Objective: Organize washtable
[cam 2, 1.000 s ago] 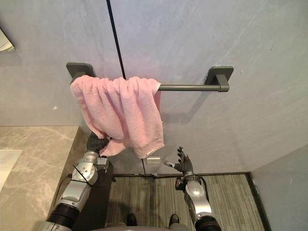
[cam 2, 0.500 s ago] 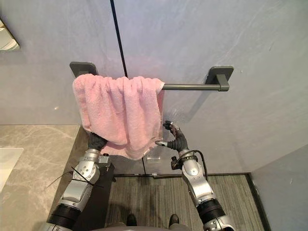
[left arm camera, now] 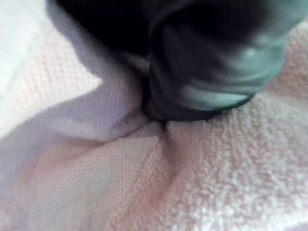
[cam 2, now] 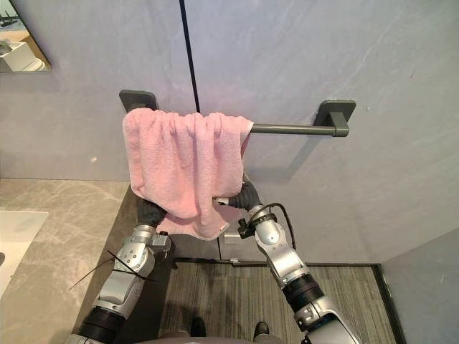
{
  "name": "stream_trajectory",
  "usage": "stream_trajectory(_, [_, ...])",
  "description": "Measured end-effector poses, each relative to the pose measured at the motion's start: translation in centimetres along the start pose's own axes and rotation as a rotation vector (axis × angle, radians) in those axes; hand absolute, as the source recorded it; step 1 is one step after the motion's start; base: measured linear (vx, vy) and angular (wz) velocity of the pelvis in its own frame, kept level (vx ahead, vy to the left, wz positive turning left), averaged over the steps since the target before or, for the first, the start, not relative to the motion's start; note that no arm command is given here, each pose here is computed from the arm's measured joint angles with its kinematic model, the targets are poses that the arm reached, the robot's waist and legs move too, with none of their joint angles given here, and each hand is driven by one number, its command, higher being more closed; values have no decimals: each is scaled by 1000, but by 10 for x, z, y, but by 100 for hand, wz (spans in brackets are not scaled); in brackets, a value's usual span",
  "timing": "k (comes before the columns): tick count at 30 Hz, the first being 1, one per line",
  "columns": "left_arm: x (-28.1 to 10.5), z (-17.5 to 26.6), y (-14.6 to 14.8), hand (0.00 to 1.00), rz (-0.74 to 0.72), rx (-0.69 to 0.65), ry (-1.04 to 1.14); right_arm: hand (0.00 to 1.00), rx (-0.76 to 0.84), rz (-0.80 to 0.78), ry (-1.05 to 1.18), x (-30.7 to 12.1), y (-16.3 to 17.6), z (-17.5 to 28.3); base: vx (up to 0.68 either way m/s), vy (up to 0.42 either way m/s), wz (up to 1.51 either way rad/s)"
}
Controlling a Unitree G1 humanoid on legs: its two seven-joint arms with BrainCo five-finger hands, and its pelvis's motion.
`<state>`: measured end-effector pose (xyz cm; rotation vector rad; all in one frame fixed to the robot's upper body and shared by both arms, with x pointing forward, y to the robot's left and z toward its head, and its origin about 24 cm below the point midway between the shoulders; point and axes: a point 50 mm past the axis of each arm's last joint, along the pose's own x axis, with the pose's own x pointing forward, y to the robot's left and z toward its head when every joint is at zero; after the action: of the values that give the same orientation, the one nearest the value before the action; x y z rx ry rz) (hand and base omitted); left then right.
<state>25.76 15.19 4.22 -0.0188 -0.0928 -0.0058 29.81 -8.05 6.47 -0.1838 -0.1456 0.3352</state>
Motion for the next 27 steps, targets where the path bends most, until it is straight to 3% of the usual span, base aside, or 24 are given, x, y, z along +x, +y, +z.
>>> stream_trajectory(13, [5, 11, -5, 100, -9, -66, -45, 100, 22, -7, -6, 8, 0, 4, -21, -6, 3])
stream_trajectory(27, [6, 24, -12, 100, -23, -122, -95, 100, 161, -263, -42, -5, -47, 7, -9, -2, -2])
